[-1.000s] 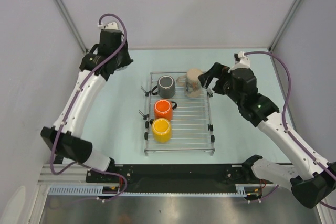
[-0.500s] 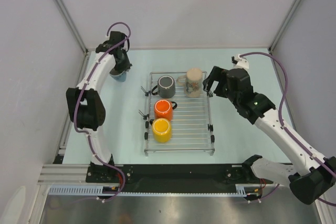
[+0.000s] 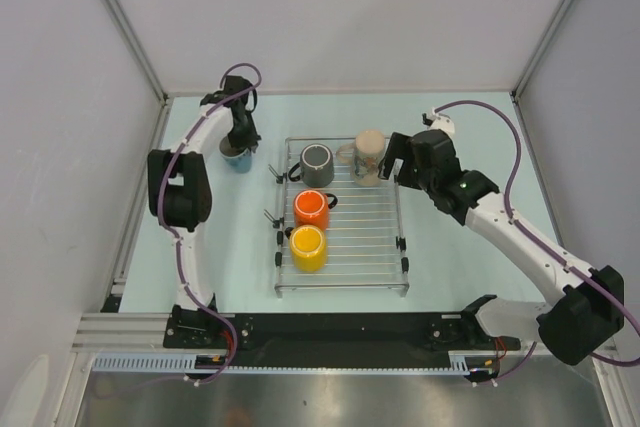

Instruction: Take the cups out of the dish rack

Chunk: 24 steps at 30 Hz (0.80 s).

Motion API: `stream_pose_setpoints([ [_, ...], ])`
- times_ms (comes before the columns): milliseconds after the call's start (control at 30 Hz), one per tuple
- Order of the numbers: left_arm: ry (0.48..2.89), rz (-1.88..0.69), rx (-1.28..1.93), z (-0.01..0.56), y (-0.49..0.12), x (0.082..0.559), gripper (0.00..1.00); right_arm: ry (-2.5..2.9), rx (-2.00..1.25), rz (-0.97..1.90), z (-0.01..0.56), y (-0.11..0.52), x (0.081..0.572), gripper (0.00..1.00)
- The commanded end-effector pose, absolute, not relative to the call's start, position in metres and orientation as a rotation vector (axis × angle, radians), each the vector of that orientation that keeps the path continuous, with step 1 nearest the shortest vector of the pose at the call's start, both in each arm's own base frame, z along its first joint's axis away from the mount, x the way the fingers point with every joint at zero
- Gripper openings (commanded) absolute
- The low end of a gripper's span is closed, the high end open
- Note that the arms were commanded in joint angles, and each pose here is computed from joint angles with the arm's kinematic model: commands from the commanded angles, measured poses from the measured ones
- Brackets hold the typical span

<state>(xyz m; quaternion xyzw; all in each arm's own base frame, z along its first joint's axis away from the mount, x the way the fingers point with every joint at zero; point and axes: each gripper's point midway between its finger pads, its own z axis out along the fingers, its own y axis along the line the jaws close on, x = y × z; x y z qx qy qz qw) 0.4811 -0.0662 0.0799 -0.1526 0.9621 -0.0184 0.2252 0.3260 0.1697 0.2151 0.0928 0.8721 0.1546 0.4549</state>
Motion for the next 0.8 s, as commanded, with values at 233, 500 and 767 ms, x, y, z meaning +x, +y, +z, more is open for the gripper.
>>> stream_pose_setpoints([
  [233,2.583,-0.093,-0.45,0.088,-0.065,0.505,0.0,2.135,0.236,0.392,0.214,0.175,0.337,1.0],
  [500,2.579,-0.069,-0.466,0.092,-0.062,0.504,0.19,2.14,0.234,0.391,0.212,0.174,0.337,1.0],
  [767,2.473,-0.109,-0.452,0.144,-0.062,0.513,0.62,2.132,0.238,0.406,0.215,0.176,0.336,1.0],
])
